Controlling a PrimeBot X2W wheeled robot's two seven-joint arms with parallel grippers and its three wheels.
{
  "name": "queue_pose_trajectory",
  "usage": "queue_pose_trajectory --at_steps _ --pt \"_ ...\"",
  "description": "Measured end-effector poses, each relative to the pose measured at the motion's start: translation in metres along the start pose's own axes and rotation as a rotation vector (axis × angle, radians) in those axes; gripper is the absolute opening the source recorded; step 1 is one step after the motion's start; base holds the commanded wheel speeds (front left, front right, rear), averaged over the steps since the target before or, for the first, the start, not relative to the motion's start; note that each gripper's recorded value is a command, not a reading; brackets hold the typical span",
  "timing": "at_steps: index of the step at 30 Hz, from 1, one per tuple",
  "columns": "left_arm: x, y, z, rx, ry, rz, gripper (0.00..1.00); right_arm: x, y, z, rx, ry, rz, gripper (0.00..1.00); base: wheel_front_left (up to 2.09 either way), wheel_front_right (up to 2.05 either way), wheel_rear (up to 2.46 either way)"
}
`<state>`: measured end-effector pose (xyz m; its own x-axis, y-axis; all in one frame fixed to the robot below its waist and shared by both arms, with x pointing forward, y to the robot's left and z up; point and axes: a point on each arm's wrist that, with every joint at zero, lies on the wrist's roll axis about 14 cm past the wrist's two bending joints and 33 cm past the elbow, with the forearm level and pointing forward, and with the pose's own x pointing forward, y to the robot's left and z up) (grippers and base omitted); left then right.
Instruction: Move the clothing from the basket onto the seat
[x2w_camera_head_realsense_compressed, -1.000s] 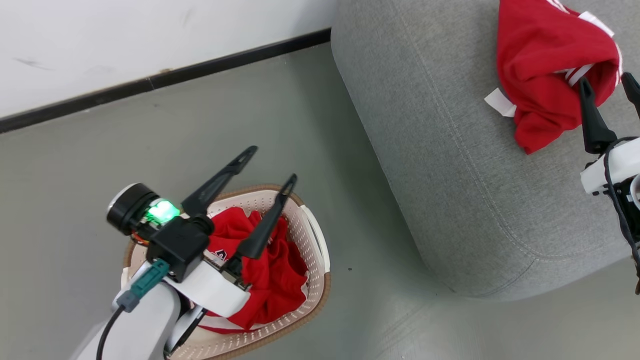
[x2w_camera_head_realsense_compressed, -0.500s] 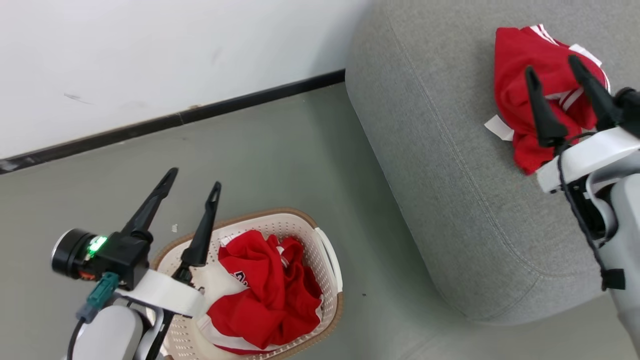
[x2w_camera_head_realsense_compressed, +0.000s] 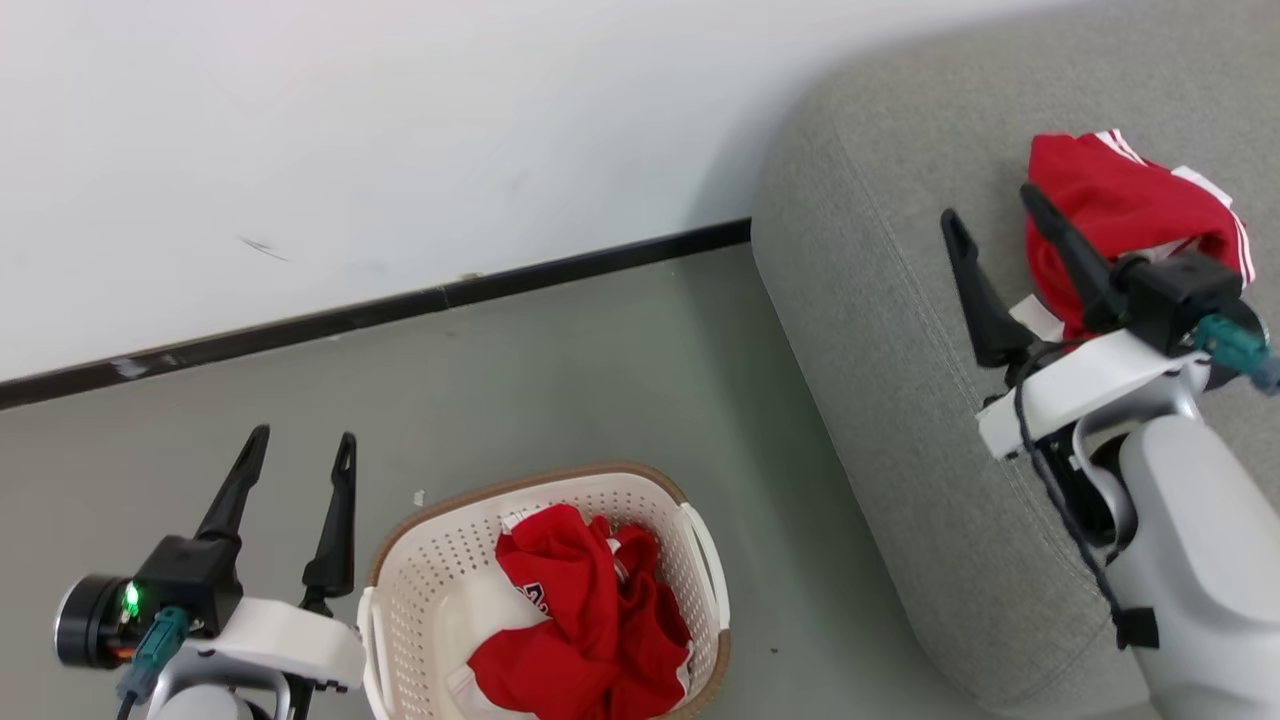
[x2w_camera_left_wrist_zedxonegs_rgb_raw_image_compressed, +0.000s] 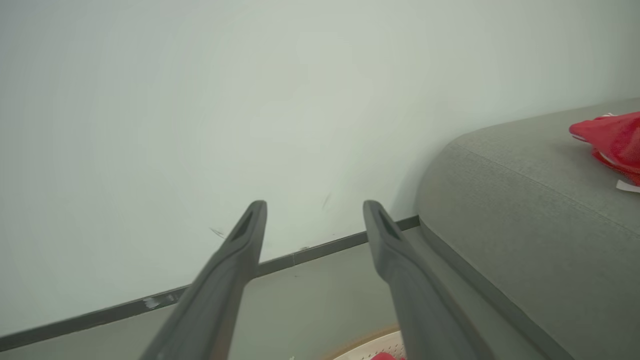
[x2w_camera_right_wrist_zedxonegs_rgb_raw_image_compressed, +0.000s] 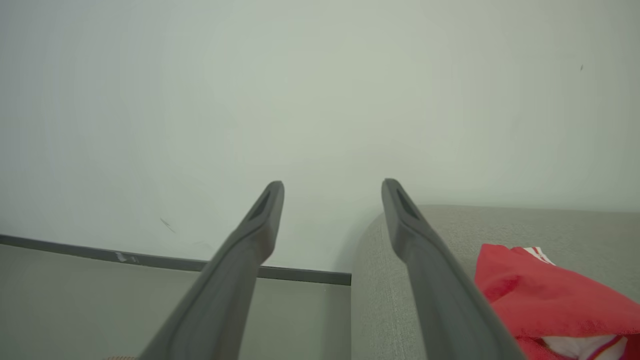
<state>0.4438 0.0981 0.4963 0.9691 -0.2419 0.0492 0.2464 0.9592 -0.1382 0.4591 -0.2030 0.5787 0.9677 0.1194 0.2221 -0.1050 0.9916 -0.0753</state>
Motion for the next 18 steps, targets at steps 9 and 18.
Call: queue_pose_trajectory --at_steps 9,18 --pt "-0.031 0.030 0.011 0.006 -0.015 0.138 1.00 -0.022 0.030 -0.005 0.044 0.012 0.020 1.00 0.00 0.00 0.00" --pt "-0.059 0.038 0.010 0.002 -0.005 0.196 1.00 -0.046 0.045 -0.012 0.046 0.035 0.029 1.00 0.00 0.00 0.00"
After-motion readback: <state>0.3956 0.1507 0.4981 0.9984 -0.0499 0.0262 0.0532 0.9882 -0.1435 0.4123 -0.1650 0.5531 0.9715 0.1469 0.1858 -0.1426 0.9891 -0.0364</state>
